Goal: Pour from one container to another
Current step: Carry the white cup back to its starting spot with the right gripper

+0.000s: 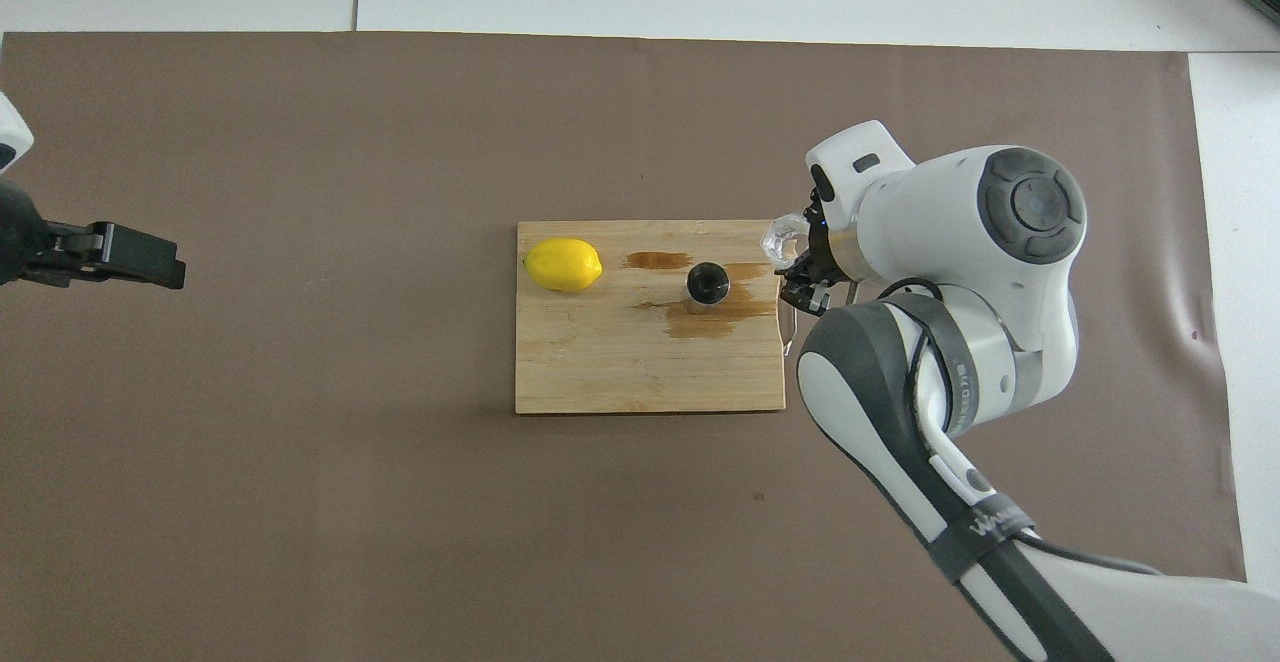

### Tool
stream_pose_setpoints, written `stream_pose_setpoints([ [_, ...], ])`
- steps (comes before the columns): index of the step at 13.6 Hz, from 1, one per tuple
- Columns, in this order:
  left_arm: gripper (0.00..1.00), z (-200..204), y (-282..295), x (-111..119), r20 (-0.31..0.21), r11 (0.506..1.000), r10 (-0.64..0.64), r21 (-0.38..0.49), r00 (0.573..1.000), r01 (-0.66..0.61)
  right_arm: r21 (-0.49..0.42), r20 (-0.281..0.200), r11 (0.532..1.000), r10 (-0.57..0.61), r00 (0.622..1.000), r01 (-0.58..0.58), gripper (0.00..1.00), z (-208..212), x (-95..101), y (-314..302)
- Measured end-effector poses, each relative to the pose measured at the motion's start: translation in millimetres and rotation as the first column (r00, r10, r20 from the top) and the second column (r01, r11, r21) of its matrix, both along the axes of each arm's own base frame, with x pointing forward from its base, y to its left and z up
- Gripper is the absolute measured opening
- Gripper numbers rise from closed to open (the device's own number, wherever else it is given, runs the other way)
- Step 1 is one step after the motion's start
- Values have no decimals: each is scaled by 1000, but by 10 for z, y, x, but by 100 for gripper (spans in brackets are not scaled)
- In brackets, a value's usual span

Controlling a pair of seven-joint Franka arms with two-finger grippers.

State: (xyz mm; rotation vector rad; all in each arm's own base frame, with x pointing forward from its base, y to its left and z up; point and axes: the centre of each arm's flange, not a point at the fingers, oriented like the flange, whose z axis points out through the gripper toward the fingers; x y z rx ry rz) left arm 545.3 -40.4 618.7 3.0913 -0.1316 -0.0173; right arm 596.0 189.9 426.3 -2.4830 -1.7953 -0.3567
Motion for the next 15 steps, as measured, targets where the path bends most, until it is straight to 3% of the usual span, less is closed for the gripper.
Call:
stream_pose_setpoints([
  [8, 100, 0, 0, 0, 0, 1000, 0, 0, 1000, 0, 65, 25, 990, 123, 992, -124, 51, -105, 179, -1025],
  [15, 100, 0, 0, 0, 0, 1000, 0, 0, 1000, 0, 146, -11, 977, 158, 987, -155, 51, -617, -104, -1832],
])
